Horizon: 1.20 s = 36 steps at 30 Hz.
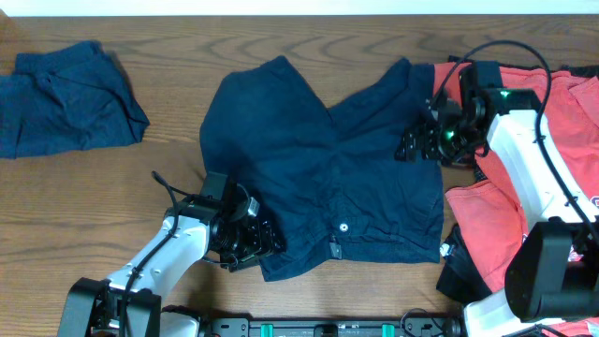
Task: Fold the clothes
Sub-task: 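Lift the hem with both grippers and fold it toward the collar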
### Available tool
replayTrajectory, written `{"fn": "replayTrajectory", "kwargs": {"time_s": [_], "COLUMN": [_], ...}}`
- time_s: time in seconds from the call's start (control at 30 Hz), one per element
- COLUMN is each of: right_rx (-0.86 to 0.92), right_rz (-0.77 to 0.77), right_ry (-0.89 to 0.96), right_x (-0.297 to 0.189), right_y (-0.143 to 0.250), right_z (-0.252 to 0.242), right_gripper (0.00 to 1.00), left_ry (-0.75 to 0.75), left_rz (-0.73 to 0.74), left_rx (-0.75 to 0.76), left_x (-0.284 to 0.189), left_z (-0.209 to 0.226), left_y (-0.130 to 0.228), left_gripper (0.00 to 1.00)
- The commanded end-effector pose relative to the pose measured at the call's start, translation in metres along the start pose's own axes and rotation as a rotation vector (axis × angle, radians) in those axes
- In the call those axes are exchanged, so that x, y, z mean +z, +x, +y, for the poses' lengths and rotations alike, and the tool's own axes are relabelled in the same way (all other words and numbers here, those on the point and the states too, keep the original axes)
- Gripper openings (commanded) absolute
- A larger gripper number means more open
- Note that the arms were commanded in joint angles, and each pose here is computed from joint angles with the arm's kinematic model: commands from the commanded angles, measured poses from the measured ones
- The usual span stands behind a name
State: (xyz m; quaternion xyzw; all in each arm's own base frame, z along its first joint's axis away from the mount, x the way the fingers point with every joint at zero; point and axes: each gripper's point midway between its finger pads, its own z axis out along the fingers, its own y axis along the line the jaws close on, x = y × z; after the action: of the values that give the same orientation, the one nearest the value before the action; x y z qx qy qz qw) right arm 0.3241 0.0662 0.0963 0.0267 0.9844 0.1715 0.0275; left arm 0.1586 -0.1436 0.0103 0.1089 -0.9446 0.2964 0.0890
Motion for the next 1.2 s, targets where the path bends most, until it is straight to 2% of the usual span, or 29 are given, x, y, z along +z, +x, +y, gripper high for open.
{"fn": "replayTrajectory", "kwargs": {"time_s": [0.0, 0.23, 0.5, 0.83, 0.93, 0.97, 1.0, 1.03, 1.1, 1.17], "right_rx": [0.038, 0.16, 0.31, 0.285, 0.257, 0.244, 0.237, 0.23, 0.202, 0.177], "right_rz": [0.073, 0.112, 0.098, 0.126, 0.14, 0.143, 0.145, 0.145, 0.14, 0.134], "right_ry": [0.029, 0.015, -0.033, -0.067, -0.093, -0.097, -0.097, -0.095, -0.094, -0.093], "right_x": [0.021, 0.052, 0.046, 0.072, 0.081, 0.084, 0.085, 0.088, 0.09, 0.093], "right_y": [0.024, 0.053, 0.06, 0.08, 0.087, 0.089, 0.089, 0.089, 0.088, 0.085], "right_z": [-0.02, -0.047, -0.079, -0.072, -0.061, -0.058, -0.055, -0.052, -0.046, -0.041], "right_gripper": [0.99, 0.99, 0.99, 0.99, 0.89, 0.81, 0.69, 0.62, 0.58, 0.41], "left_ry": [-0.09, -0.09, -0.089, -0.089, -0.089, -0.089, -0.088, -0.088, -0.088, -0.088], "left_rz": [-0.016, -0.016, -0.019, -0.019, -0.019, -0.019, -0.019, -0.019, -0.02, -0.02], "left_rx": [0.002, 0.003, 0.005, 0.005, 0.005, 0.005, 0.005, 0.005, 0.005, 0.006], "left_x": [0.008, 0.008, 0.008, 0.008, 0.008, 0.008, 0.008, 0.008, 0.008, 0.008], "left_z": [0.022, 0.022, 0.022, 0.022, 0.022, 0.022, 0.022, 0.022, 0.022, 0.022], "left_y": [-0.002, -0.002, -0.002, -0.002, -0.002, -0.002, -0.003, -0.003, -0.003, -0.003], "left_gripper": [0.7, 0.7, 0.7, 0.7, 0.7, 0.7, 0.7, 0.7, 0.7, 0.68]}}
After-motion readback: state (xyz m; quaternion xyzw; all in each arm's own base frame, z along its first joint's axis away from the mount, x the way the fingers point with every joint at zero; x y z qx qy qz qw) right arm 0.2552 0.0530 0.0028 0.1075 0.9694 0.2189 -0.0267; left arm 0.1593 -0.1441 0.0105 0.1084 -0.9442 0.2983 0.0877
